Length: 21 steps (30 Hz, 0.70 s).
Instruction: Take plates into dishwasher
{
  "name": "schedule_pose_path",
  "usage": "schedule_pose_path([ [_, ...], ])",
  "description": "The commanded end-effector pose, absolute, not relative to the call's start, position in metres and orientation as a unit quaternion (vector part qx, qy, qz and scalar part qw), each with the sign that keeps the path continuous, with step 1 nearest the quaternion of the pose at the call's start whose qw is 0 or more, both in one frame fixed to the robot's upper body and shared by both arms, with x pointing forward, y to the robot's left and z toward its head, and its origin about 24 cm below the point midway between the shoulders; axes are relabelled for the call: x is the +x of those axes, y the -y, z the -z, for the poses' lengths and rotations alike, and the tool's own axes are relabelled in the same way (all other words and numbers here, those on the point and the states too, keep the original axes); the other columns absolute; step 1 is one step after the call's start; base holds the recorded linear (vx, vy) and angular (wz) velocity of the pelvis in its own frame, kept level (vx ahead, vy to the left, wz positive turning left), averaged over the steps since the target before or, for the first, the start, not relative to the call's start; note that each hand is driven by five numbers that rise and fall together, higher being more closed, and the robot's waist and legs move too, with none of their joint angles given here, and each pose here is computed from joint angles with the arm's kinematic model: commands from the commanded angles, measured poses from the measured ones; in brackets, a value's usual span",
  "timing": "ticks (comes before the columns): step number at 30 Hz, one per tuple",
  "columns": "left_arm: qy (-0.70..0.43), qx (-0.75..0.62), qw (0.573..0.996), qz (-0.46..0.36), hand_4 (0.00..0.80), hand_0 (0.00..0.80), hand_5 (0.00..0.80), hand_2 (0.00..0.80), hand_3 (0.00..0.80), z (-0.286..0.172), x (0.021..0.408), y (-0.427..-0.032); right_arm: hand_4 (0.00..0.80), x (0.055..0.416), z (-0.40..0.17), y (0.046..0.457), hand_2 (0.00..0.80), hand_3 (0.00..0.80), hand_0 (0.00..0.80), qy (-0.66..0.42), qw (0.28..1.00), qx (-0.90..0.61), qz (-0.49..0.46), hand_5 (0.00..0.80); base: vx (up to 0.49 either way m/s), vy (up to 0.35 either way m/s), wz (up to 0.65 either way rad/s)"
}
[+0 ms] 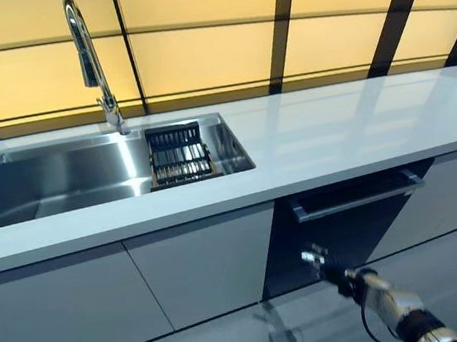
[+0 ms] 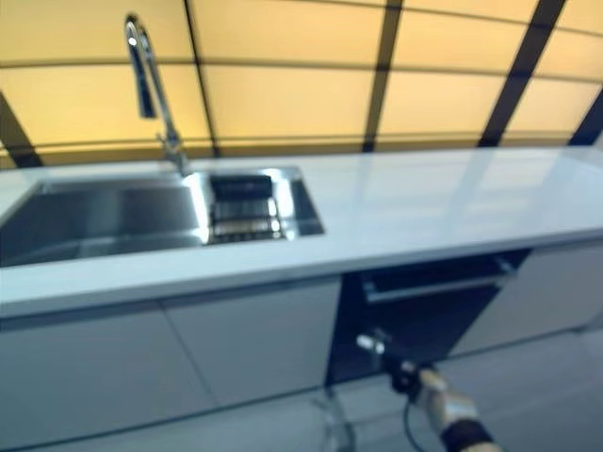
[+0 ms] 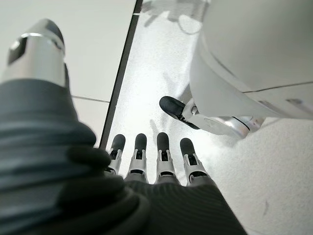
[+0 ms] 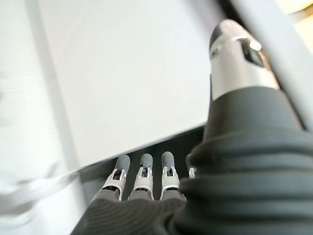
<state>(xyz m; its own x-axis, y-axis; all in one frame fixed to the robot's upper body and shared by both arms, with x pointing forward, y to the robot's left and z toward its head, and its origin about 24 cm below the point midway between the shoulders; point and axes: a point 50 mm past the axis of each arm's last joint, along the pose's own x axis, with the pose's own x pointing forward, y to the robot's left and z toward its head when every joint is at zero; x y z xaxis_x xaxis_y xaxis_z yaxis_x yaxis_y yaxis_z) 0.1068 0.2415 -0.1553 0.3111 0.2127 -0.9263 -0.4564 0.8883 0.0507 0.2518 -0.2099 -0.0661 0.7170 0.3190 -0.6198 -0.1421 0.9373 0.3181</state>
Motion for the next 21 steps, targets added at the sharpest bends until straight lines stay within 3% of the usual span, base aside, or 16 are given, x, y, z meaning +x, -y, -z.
schedule_pose_path([
  [1, -0.576, -0.073, 0.788, -0.207, 0.0, 0.0, 0.0, 0.0, 0.0, 0.157, 0.109, -0.24, 0.0, 0.241, 0.076, 0.205, 0.0, 0.0, 0.0, -0.367, 0.91, 0.099, -0.165, 0.0, 0.024, 0.054, 0.01],
  [5, -0.596, -0.029, 0.779, -0.193, 0.0, 0.0, 0.0, 0.0, 0.0, 0.16, 0.106, -0.234, 0.0, 0.202, 0.111, 0.181, 0.0, 0.0, 0.0, -0.424, 0.883, 0.104, -0.171, 0.0, 0.046, 0.079, 0.01],
  [10, -0.61, 0.153, 0.774, -0.072, 0.0, 0.0, 0.0, 0.0, 0.0, 0.16, 0.111, -0.225, 0.0, 0.176, 0.133, 0.173, 0.0, 0.0, 0.0, -0.461, 0.876, 0.021, -0.142, 0.0, 0.031, 0.093, 0.04],
  [21, -0.64, 0.101, 0.76, -0.061, 0.0, 0.0, 0.0, 0.0, 0.0, 0.168, 0.095, -0.204, 0.0, 0.174, 0.137, 0.155, 0.0, 0.0, 0.0, -0.448, 0.879, -0.06, -0.149, 0.0, 0.035, 0.061, 0.09],
])
